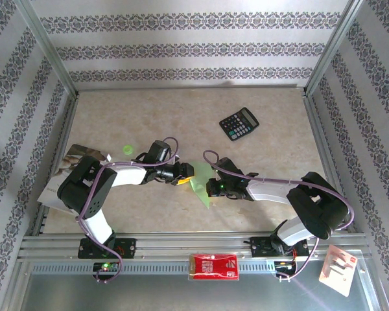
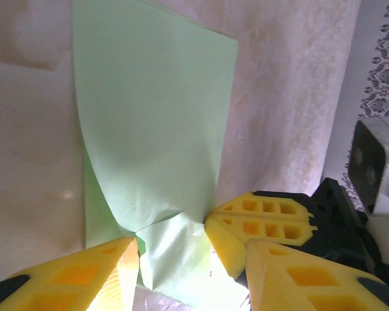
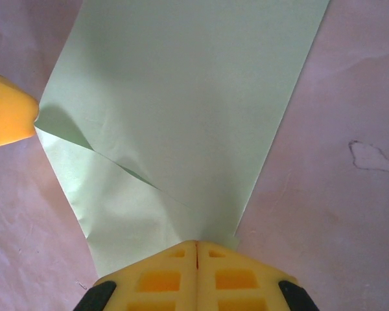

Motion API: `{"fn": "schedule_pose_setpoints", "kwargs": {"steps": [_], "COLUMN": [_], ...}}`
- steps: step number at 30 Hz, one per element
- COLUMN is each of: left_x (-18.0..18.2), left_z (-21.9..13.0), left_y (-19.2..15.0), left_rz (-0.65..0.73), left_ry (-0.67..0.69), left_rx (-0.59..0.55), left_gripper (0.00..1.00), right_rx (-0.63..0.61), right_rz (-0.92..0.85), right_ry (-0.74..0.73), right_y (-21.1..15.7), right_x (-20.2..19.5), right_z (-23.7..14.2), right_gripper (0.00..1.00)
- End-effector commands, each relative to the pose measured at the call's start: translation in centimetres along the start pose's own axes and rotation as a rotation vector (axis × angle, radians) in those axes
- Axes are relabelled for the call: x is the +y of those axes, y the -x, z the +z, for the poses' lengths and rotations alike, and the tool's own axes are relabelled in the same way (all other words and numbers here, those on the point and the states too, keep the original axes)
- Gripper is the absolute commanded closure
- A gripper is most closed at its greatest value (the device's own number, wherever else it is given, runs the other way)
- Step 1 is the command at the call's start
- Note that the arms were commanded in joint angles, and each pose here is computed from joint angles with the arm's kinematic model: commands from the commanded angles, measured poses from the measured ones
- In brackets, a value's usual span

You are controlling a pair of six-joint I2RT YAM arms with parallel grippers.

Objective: Fold a paper plane with a square sheet of paper (pick it up from the middle)
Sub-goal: Fourth fold the wing at the center of the table.

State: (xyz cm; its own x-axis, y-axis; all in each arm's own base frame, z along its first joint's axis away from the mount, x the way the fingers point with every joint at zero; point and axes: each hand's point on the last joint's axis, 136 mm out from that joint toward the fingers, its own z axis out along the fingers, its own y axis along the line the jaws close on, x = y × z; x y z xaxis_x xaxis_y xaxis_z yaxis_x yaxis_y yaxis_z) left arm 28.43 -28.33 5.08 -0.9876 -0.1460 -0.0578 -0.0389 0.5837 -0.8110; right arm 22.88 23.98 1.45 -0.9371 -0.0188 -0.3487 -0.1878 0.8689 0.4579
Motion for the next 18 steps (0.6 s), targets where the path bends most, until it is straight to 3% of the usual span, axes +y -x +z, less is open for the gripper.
{"fn": "schedule_pose_setpoints", "kwargs": {"steps": [1, 8, 18], "left_x": [1.4, 3.0, 2.0], "left_z": [-0.4, -0.5, 0.8], "left_y": [0.4, 0.2, 0.0], "left_rz": [-0.009, -0.037, -0.039], "left_ry": [0.064, 0.123, 0.064], "left_rx": [-0.017, -0.032, 0.024], "left_gripper": [0.53, 0.54, 0.54], "right_rx": [0.071, 0.070, 0.071], "right_rz": [0.022, 0.027, 0.028], "right_ry": [-0.063, -0.065, -0.066], "right_y": [-2.0, -2.1, -2.2], "right_x": [-2.1, -2.3, -2.4], "right_z": [0.6, 0.5, 0.4], "right_gripper": [1.00, 1.00, 1.00]}}
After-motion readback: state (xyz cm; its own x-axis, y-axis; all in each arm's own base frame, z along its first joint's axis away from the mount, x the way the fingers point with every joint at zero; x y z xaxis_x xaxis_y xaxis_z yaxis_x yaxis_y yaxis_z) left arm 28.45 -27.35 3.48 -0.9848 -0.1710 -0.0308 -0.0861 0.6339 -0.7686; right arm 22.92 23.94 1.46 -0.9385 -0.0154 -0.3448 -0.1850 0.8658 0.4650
